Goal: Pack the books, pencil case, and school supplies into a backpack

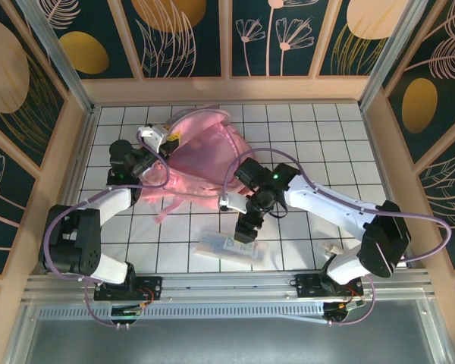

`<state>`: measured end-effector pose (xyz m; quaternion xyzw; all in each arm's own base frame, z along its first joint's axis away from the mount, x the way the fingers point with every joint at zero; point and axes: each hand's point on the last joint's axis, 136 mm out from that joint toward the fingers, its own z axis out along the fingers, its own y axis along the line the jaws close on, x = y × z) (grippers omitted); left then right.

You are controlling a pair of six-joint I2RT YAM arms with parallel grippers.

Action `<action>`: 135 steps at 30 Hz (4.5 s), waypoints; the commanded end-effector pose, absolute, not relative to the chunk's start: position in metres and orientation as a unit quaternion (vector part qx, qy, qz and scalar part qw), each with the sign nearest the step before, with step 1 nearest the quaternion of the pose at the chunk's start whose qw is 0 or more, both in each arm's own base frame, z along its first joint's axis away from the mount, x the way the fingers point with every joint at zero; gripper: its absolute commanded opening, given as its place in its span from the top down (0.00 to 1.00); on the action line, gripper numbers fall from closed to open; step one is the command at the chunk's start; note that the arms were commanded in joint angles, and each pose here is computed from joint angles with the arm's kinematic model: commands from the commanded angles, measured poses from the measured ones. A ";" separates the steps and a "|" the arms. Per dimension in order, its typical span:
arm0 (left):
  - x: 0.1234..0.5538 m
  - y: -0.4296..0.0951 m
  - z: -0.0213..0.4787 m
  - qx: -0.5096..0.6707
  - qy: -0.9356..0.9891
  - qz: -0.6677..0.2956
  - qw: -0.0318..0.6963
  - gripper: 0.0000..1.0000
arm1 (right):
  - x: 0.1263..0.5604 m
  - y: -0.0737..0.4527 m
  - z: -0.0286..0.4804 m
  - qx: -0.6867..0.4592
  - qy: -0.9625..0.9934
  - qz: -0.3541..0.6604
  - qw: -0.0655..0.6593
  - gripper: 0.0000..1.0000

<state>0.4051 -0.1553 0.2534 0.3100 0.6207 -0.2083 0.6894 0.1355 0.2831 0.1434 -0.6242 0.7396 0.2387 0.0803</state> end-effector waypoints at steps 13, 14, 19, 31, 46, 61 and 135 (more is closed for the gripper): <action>0.395 -0.153 0.281 0.332 0.593 -0.188 0.709 1.00 | 0.170 0.288 0.111 -0.329 0.908 0.243 0.088 0.24; 0.394 -0.153 0.280 0.333 0.593 -0.187 0.709 1.00 | 0.155 0.288 0.104 -0.332 0.908 0.243 0.082 0.24; 0.394 -0.154 0.276 0.335 0.596 -0.191 0.705 1.00 | 0.121 0.278 0.067 -0.332 0.916 0.227 0.001 0.28; 0.392 -0.153 0.273 0.347 0.601 -0.177 0.698 1.00 | 0.111 0.275 0.014 -0.382 0.916 0.108 -0.059 0.22; 0.394 -0.154 0.266 0.353 0.605 -0.175 0.691 1.00 | 0.105 0.270 0.001 -0.379 0.921 0.052 -0.068 0.76; 0.388 -0.155 0.269 0.370 0.596 -0.167 0.693 1.00 | 0.075 0.302 0.120 -0.380 0.882 0.274 -0.055 1.00; 0.330 -0.226 0.220 0.538 0.557 -0.227 0.591 0.79 | 0.342 0.135 0.210 0.151 0.856 0.301 0.392 0.01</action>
